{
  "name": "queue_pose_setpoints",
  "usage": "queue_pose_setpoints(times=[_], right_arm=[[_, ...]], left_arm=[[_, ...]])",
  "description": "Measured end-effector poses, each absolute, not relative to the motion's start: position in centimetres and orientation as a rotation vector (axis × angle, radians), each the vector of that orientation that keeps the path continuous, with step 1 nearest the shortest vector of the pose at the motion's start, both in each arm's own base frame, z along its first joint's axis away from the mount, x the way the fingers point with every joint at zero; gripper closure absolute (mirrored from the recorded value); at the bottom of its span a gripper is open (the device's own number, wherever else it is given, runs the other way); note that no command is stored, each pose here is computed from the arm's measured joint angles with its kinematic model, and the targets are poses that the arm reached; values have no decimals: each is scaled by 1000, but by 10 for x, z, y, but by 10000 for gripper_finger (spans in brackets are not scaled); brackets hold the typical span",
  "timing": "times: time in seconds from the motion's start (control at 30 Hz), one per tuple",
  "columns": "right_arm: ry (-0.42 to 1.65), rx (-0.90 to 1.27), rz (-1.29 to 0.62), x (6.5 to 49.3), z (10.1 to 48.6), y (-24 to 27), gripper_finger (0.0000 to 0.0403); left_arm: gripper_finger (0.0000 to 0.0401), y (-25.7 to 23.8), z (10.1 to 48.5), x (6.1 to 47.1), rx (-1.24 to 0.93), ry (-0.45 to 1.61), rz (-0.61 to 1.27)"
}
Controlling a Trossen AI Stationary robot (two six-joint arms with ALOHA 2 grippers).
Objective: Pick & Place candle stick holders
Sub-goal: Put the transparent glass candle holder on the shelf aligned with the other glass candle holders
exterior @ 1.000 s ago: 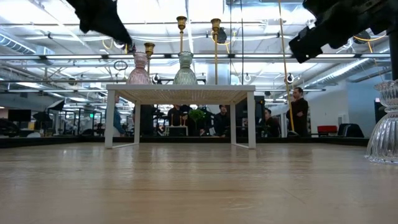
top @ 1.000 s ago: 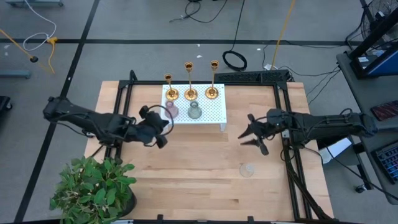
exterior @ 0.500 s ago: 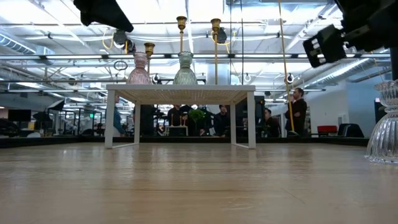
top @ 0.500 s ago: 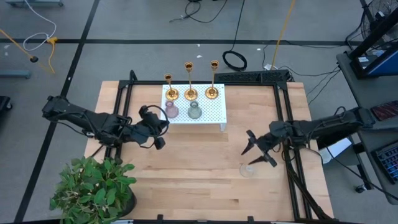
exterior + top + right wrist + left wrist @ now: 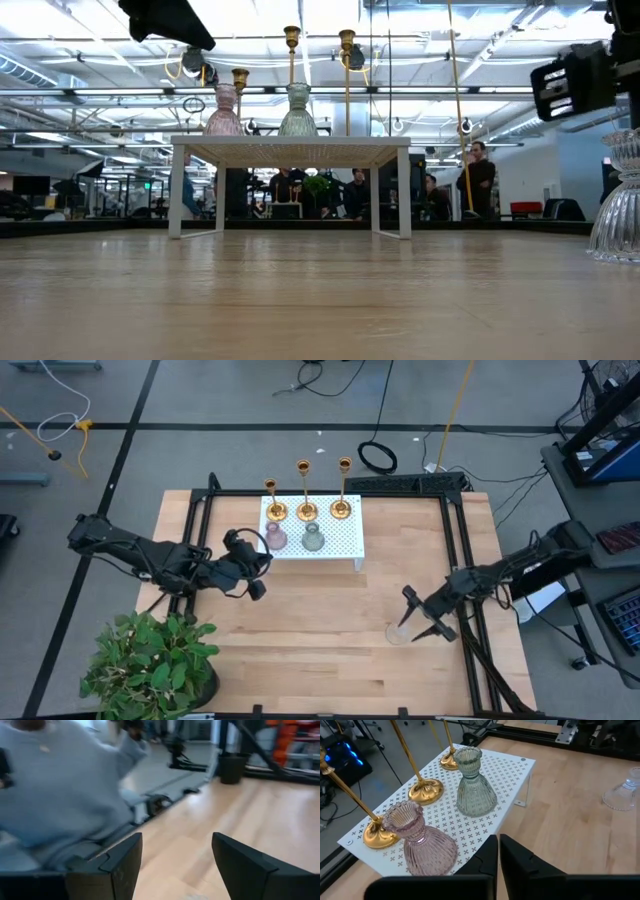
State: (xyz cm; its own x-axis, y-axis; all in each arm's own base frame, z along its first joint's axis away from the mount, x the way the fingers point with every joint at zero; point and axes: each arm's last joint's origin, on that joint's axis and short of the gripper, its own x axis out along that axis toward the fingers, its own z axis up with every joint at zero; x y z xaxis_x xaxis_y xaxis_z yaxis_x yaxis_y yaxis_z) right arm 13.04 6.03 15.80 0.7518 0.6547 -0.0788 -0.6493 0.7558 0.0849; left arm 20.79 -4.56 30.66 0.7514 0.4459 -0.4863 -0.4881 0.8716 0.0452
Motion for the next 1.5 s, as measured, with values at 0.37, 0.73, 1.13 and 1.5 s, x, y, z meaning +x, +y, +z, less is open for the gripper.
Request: queue_pose_setpoints(times=[0.37,0.73,1.13,1.5], right_arm=[[228,15,637,133,142,69,167],[315,8,546,137,130,68,167],[414,-2,489,139,117,68,181],[392,7,409,145,114,68,242]], left_arm=[[396,-45,307,208,-91,504,513],[377,-46,307,208,-89,501,511],[381,-46,309,210,-98,485,507],[394,-46,311,211,-72,468,492]])
